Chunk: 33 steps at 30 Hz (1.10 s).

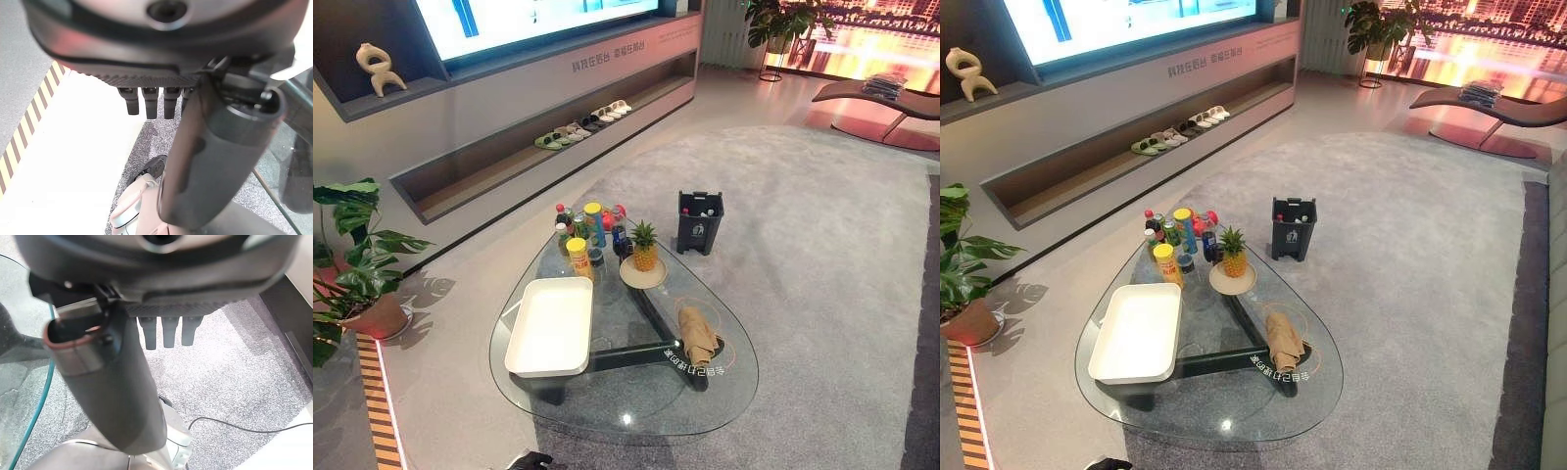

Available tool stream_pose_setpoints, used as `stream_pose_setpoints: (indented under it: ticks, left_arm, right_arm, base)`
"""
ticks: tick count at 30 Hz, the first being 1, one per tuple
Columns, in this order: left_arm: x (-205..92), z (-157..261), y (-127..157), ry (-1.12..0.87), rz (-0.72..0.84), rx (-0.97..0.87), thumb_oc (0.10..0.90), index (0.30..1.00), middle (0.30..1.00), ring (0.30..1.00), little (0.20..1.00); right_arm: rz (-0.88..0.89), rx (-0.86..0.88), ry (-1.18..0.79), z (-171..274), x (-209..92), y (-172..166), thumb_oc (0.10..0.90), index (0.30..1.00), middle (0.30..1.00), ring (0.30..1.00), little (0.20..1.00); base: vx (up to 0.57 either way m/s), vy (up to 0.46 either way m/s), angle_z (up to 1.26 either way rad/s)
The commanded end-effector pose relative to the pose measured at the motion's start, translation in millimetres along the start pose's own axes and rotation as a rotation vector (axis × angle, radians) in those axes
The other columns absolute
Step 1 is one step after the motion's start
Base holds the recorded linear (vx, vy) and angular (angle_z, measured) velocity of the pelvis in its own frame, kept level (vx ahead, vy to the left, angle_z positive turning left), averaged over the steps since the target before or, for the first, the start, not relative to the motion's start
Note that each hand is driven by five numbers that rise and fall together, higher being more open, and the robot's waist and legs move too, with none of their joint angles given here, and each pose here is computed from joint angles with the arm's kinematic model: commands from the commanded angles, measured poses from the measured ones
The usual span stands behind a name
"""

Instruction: Wipe the table with a cloth and put it in the basket.

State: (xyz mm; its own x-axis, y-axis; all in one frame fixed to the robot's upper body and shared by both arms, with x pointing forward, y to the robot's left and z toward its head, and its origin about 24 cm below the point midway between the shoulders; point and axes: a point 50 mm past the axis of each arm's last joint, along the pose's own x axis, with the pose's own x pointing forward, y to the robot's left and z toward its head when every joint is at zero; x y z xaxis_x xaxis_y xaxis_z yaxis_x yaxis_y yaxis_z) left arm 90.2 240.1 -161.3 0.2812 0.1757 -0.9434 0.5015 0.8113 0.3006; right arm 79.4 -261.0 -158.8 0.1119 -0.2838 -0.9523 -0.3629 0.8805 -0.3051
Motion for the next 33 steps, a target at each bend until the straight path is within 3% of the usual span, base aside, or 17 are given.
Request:
stream_pose_setpoints:
  ticks: [1,33]
  left_arm:
    - [1.8,28.2,21.8,-0.048,0.034,0.023,0.800,0.900,0.900,0.900,0.900]
    - [1.7,27.7,24.8,-0.044,0.057,-0.012,0.800,0.900,0.900,0.900,0.900]
  right_arm:
    - [-0.035,-0.037,-0.026,19.4,-2.4,-14.7,0.800,0.900,0.900,0.900,0.900]
    - [-0.036,-0.032,-0.025,20.2,-2.5,-15.1,0.800,0.900,0.900,0.900,0.900]
  base:
    - [0.00,0.000,0.00]
    - [0.00,0.000,0.00]
